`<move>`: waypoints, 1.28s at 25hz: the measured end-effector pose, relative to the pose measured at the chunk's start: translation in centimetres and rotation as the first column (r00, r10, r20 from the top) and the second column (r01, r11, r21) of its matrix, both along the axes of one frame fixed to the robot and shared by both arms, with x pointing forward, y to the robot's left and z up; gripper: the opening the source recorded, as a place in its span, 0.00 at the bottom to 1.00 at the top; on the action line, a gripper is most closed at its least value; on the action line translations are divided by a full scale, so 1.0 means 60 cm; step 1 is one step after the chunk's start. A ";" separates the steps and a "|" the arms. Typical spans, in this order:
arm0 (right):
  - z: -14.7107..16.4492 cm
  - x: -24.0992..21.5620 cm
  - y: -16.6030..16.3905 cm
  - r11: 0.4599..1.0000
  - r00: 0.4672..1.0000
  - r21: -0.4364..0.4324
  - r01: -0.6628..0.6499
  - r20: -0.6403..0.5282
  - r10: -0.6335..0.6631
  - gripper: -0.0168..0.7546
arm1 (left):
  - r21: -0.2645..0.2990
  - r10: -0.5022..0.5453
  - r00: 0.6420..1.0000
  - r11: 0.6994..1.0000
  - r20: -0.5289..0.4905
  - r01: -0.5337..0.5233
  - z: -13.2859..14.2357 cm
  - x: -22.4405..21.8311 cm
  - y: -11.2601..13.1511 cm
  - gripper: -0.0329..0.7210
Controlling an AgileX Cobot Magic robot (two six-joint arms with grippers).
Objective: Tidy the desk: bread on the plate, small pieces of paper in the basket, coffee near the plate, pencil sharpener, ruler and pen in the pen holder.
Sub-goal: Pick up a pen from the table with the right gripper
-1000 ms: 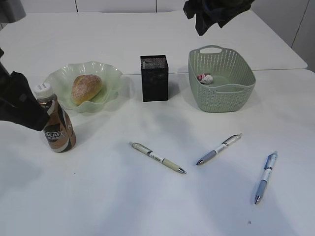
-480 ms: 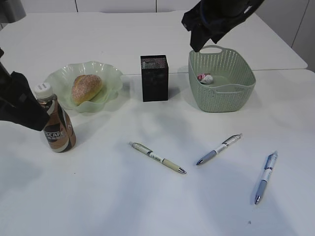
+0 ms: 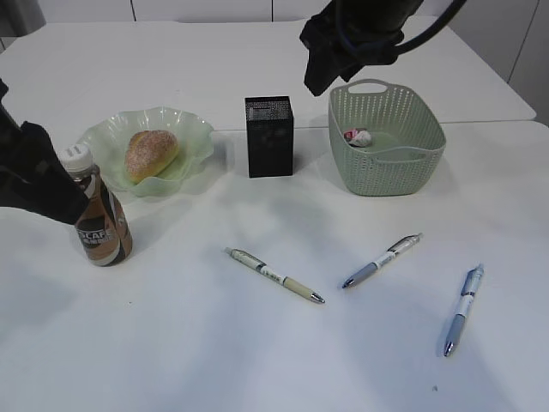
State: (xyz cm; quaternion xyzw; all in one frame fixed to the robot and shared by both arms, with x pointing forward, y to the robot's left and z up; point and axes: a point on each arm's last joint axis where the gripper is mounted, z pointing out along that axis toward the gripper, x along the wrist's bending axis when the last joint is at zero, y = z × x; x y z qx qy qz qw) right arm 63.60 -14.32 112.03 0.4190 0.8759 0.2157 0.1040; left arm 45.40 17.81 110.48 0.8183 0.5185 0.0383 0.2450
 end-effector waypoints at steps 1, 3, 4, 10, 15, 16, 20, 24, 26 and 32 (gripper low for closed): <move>0.000 -0.001 0.002 1.000 1.000 0.009 -0.010 -0.001 0.010 0.57 | 0.000 0.000 1.000 1.000 0.000 0.000 0.000 0.000 0.000 0.36; -0.001 0.000 0.003 1.000 1.000 0.010 -0.014 -0.004 0.014 0.57 | -0.002 0.001 1.000 1.000 0.004 -0.001 0.000 0.001 0.000 0.36; -0.003 0.001 0.003 1.000 1.000 0.011 -0.016 -0.006 0.016 0.57 | -0.002 0.001 1.000 1.000 0.003 -0.001 0.000 0.001 0.000 0.36; -0.039 0.003 0.042 0.997 0.996 -0.007 -0.075 -0.050 0.074 0.57 | -0.007 0.003 1.000 1.000 0.016 -0.002 0.001 0.002 -0.001 0.36; -0.086 -0.001 0.093 0.987 0.983 -0.040 -0.153 -0.104 0.148 0.57 | 0.017 0.001 0.999 1.000 0.033 -0.002 0.001 0.004 0.002 0.36; -0.086 -0.001 0.093 0.987 0.983 -0.040 -0.153 -0.104 0.148 0.57 | 0.035 -0.001 0.999 0.999 0.039 0.000 0.000 0.005 0.005 0.36; -0.121 0.002 0.113 0.982 0.975 -0.058 -0.180 -0.146 0.170 0.57 | 0.127 0.052 0.998 0.990 0.041 -0.056 -0.003 0.012 0.029 0.36; -0.130 0.005 0.116 0.981 0.973 -0.061 -0.182 -0.156 0.171 0.57 | 0.171 0.179 0.983 0.968 0.043 -0.184 -0.003 0.027 0.081 0.36; -0.132 0.005 0.116 0.981 0.972 -0.062 -0.184 -0.157 0.172 0.57 | 0.166 0.245 0.968 0.954 0.057 -0.251 0.002 0.029 0.108 0.36; -0.159 0.007 0.130 0.976 0.964 -0.073 -0.203 -0.188 0.187 0.57 | 0.150 0.361 0.929 0.917 0.078 -0.369 0.013 0.028 0.152 0.36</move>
